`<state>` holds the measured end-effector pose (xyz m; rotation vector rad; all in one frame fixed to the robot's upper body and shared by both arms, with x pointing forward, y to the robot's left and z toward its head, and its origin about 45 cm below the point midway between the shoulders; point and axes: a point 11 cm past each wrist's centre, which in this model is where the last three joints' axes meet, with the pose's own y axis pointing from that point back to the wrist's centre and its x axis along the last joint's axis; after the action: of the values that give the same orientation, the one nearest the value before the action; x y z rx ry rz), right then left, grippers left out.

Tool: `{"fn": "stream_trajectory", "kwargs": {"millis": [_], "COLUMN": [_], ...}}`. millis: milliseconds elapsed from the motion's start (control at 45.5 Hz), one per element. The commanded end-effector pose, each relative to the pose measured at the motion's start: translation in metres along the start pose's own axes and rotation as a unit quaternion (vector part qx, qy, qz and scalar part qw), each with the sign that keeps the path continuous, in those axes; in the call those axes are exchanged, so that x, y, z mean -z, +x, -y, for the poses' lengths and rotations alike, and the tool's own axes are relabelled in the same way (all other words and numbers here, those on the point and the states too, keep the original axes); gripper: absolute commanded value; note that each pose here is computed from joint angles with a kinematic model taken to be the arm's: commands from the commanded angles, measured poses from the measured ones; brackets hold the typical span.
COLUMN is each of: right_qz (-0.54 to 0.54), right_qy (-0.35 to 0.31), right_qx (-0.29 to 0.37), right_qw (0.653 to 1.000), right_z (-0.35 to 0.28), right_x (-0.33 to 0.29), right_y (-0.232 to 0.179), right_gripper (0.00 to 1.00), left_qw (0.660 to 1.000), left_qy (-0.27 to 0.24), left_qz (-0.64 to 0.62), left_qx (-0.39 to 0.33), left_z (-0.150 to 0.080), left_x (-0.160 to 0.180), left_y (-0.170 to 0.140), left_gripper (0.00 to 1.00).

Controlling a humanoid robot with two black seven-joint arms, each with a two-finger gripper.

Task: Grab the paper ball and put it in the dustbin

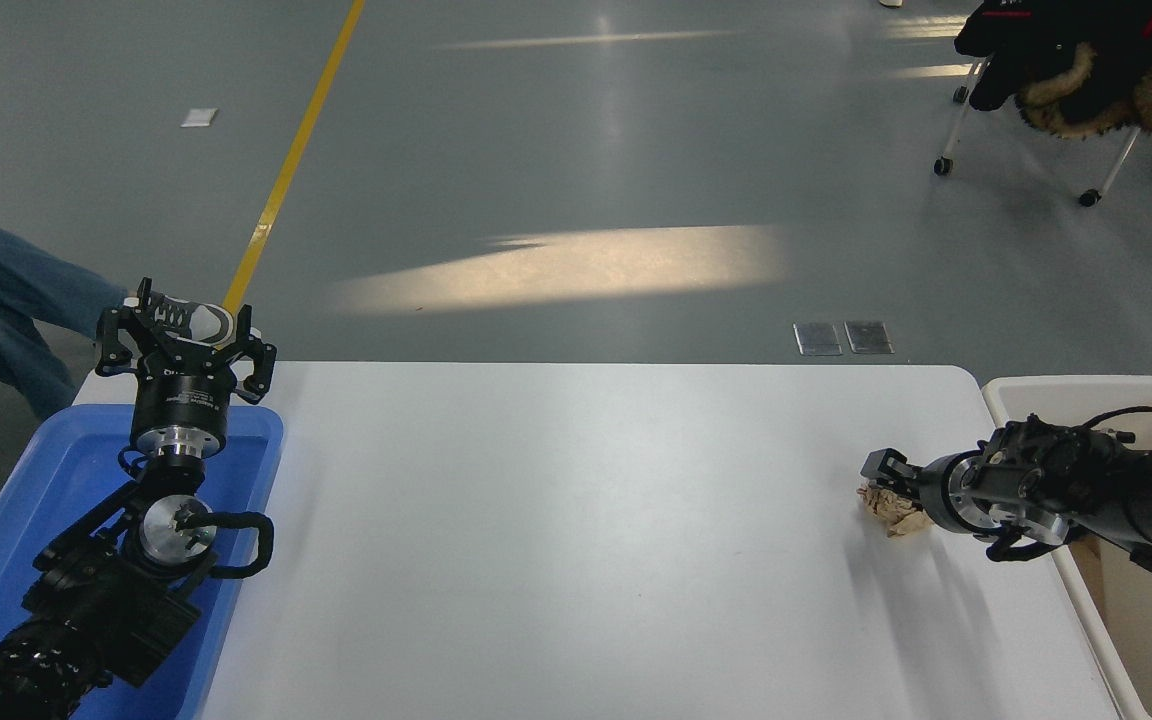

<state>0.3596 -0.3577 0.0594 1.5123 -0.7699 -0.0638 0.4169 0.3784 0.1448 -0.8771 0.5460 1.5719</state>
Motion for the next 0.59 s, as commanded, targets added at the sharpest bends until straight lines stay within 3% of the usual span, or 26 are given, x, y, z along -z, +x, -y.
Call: {"fn": "stream_trajectory", "kwargs": {"millis": [0, 308, 571], "right_qz": [-0.002, 0.014, -0.014], "right_qy": [-0.006, 0.005, 0.036], "right_qx": [0.016, 0.003, 0.048], "right_qw": [1.000, 1.000, 0.998], "right_z": [0.005, -0.017, -0.121], "right_x": [0.000, 0.006, 0.010], "right_y": [-0.012, 0.016, 0.041], "right_gripper": [0.00, 0.00, 0.00], "left_qw": [1.000, 1.000, 1.000], "left_qy": [0.000, 0.001, 0.001], "left_qz": [0.000, 0.000, 0.000], "left_qx": [0.000, 0.000, 0.000], "left_z": [0.000, 0.000, 0.000], "left_x": [0.000, 0.000, 0.000], "left_y": [0.000, 0.000, 0.000], "left_gripper": [0.99, 0.99, 0.99]}}
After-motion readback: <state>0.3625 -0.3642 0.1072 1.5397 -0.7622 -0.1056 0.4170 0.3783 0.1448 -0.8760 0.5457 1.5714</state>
